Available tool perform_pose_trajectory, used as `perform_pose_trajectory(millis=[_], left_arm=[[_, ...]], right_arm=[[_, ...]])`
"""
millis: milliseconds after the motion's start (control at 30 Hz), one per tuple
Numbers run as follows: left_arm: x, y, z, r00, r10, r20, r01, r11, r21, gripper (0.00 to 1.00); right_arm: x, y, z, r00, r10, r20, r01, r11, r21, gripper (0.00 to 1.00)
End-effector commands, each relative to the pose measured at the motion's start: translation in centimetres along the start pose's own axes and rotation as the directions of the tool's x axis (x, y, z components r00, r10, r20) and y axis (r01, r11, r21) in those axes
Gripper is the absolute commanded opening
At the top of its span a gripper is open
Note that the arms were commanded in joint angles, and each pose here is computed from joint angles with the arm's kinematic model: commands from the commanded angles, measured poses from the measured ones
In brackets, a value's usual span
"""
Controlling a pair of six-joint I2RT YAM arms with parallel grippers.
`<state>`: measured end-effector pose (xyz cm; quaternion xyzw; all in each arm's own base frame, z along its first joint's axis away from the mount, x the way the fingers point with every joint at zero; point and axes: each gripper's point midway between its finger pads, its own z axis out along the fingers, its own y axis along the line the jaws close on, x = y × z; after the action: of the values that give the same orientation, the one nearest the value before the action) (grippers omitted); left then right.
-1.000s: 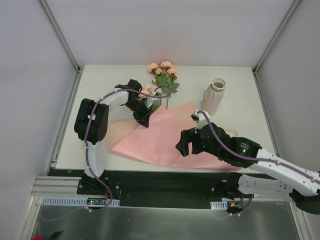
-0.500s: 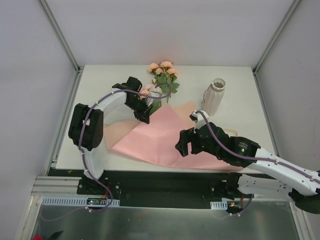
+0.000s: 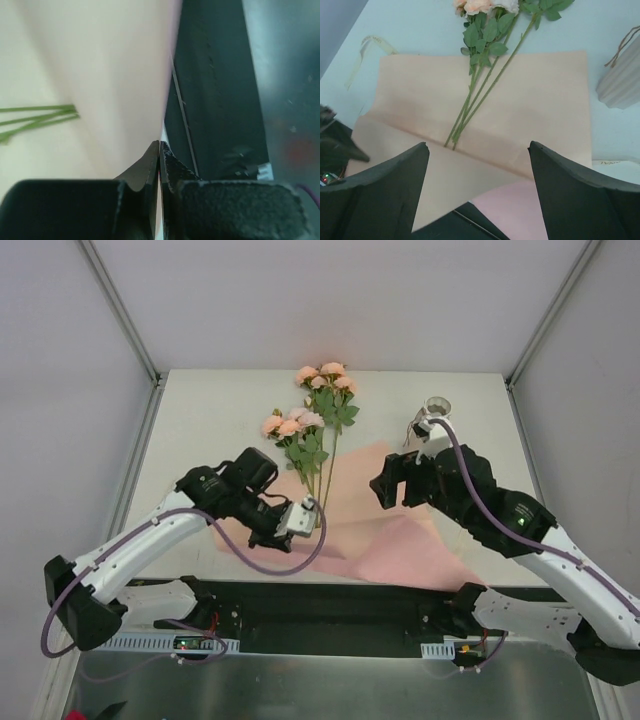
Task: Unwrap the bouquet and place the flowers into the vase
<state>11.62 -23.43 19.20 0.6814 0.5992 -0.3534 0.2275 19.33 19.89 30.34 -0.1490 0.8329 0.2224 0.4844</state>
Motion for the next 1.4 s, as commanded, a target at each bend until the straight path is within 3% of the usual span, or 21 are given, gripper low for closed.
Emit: perform_pose_trajectory(millis=[0,233,367,500,567,600,633,767,867,1033,1067,1133,1233,1367], left_arm=[[3.5,-5.6,-0.7,0.982,0.169,-0.086,-0.159,0.98,0.12,0.0],[3.5,-12.0,-1.6,0.902,0.43,-0.041,-0.409,0.88,0.242,0.0],[5.2,-14.7,-1.8,0.906,0.422,-0.04,-0.379,0.847,0.373,0.01],[6.5,-16.7,-1.8,0.914,0.403,-0.045,-0.337,0.818,0.467,0.12],[6.9,-16.9,-1.7,0.908,0.416,-0.046,-0.344,0.805,0.484,0.31],[7.4,-17.1,-1.5,0.903,0.426,-0.053,-0.346,0.796,0.497,0.48],[7.6,-17.0,-1.4,0.896,0.44,-0.058,-0.355,0.789,0.502,0.73],[8.6,-15.6,-1.2,0.852,0.513,-0.105,-0.405,0.772,0.49,0.99],[7.4,-14.1,-1.3,0.828,0.547,-0.121,-0.455,0.783,0.425,0.99],[4.3,-9.6,-2.9,0.774,0.595,-0.214,-0.568,0.803,0.181,0.99],[3.3,-8.7,-3.0,0.81,0.541,-0.229,-0.534,0.84,0.096,0.99],[2.4,-6.6,-4.1,0.828,0.478,-0.293,-0.506,0.862,-0.025,0.99],[2.5,-3.6,-5.7,0.896,0.282,-0.343,-0.366,0.906,-0.211,0.99],[4.0,0.1,-8.1,0.955,0.001,-0.298,-0.128,0.905,-0.406,0.99]], right_arm=[[-1.6,0.0,1.4,1.0,-0.028,0.006,0.028,1.0,-0.008,0.84],[-1.8,-1.5,5.7,0.998,0.024,-0.062,-0.024,1.0,0.013,0.82],[0.8,-1.1,9.9,0.982,0.032,-0.184,-0.031,0.999,0.009,0.8],[3.0,-1.1,13.0,0.968,0.05,-0.246,-0.046,0.999,0.022,0.81],[4.2,-1.3,14.6,0.959,0.059,-0.278,-0.049,0.998,0.043,0.81],[4.3,-1.5,15.3,0.96,0.064,-0.273,-0.051,0.997,0.056,0.81],[4.5,-1.6,15.9,0.958,0.068,-0.278,-0.052,0.997,0.064,0.81],[6.0,-1.6,19.6,0.94,0.055,-0.336,-0.025,0.996,0.091,0.8],[5.7,-1.3,21.9,0.938,0.032,-0.345,0.002,0.995,0.1,0.79],[5.9,-1.3,25.2,0.934,0.003,-0.358,0.045,0.991,0.125,0.73],[6.2,-1.5,26.3,0.932,0.002,-0.362,0.051,0.989,0.137,0.72],[6.6,-2.2,27.5,0.932,-0.01,-0.363,0.079,0.982,0.174,0.68],[7.8,-3.4,29.6,0.926,-0.028,-0.376,0.119,0.968,0.221,0.61],[9.3,-4.8,31.8,0.919,-0.041,-0.392,0.158,0.95,0.271,0.54]])
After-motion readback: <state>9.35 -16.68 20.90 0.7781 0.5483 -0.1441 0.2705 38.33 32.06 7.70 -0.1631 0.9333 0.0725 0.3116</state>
